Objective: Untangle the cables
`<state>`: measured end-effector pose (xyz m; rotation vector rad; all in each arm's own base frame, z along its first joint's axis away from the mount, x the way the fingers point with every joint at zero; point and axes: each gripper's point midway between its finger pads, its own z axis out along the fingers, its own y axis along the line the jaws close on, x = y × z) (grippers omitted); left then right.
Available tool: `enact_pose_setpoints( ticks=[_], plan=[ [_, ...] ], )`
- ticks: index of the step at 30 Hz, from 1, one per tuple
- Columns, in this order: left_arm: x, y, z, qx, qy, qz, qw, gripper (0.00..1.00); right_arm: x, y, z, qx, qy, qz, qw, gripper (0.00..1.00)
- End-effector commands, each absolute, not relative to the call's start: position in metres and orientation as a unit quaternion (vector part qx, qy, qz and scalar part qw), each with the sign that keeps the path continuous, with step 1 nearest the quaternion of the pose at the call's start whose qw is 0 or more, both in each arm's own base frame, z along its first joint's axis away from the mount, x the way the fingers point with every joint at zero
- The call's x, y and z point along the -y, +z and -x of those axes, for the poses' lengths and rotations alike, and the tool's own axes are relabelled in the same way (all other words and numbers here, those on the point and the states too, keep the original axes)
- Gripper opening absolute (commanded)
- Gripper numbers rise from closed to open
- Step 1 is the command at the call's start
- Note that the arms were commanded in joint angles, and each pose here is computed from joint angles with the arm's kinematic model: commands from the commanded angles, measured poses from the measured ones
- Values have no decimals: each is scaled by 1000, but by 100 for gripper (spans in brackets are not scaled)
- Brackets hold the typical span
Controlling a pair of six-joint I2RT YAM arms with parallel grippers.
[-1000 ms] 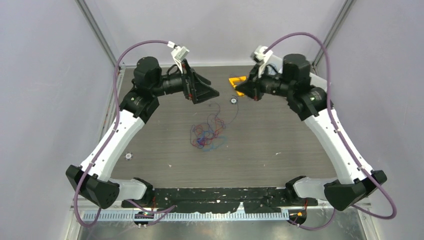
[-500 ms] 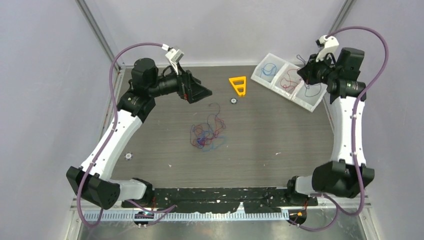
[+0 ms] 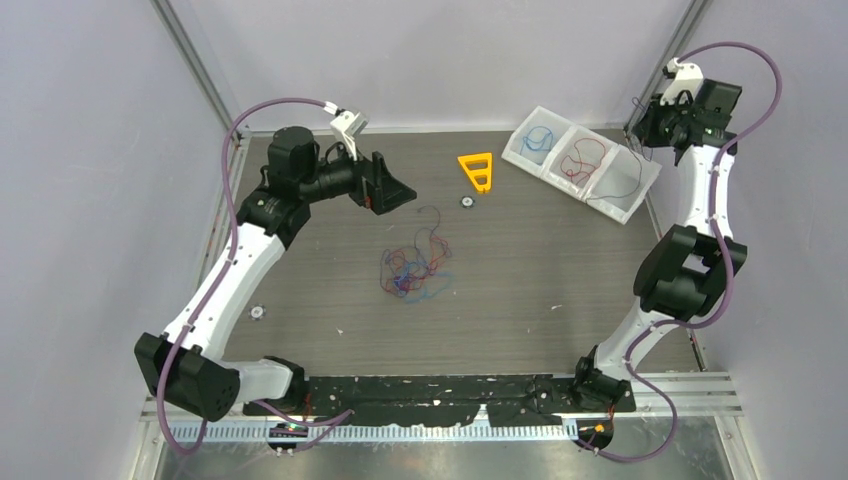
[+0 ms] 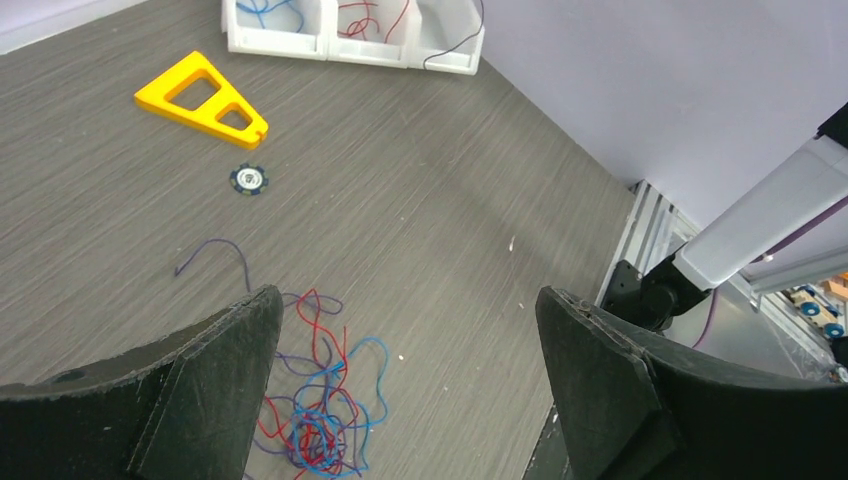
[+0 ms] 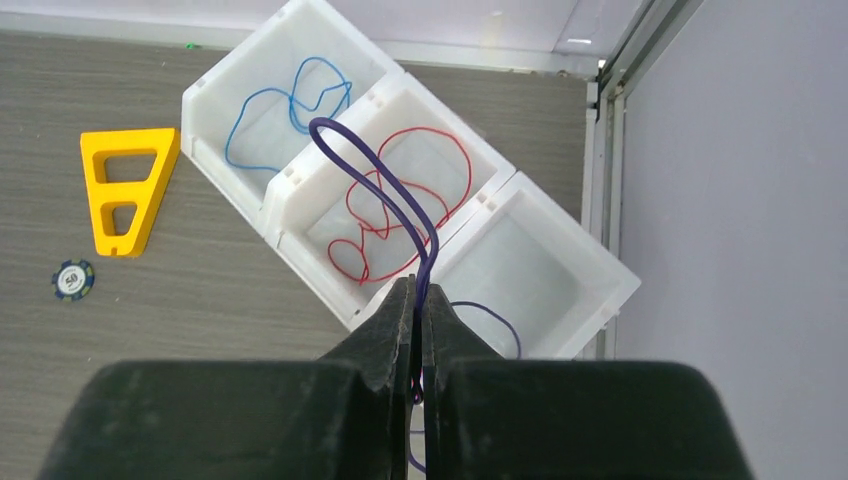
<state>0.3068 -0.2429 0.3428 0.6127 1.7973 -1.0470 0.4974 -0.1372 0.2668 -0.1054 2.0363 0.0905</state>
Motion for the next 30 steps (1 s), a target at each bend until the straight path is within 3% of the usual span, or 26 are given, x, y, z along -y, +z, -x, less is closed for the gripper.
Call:
enact_pose_setpoints(
  ticks=[1, 11, 22, 30],
  plan=[
    [234, 348, -304, -727, -413, -252, 488, 100, 149, 324, -520, -806, -3, 66, 589, 5],
    [228, 339, -312, -738, -405, -249, 479, 100, 158, 389, -524, -766, 3, 52, 641, 5],
    [226, 331, -315, -746, -405, -243, 470, 100, 159, 380, -525, -770, 13, 43, 636, 6],
    [222, 326, -314, -753, -401, -240, 464, 100, 123, 432, -501, -736, 102, 62, 666, 6]
  ],
)
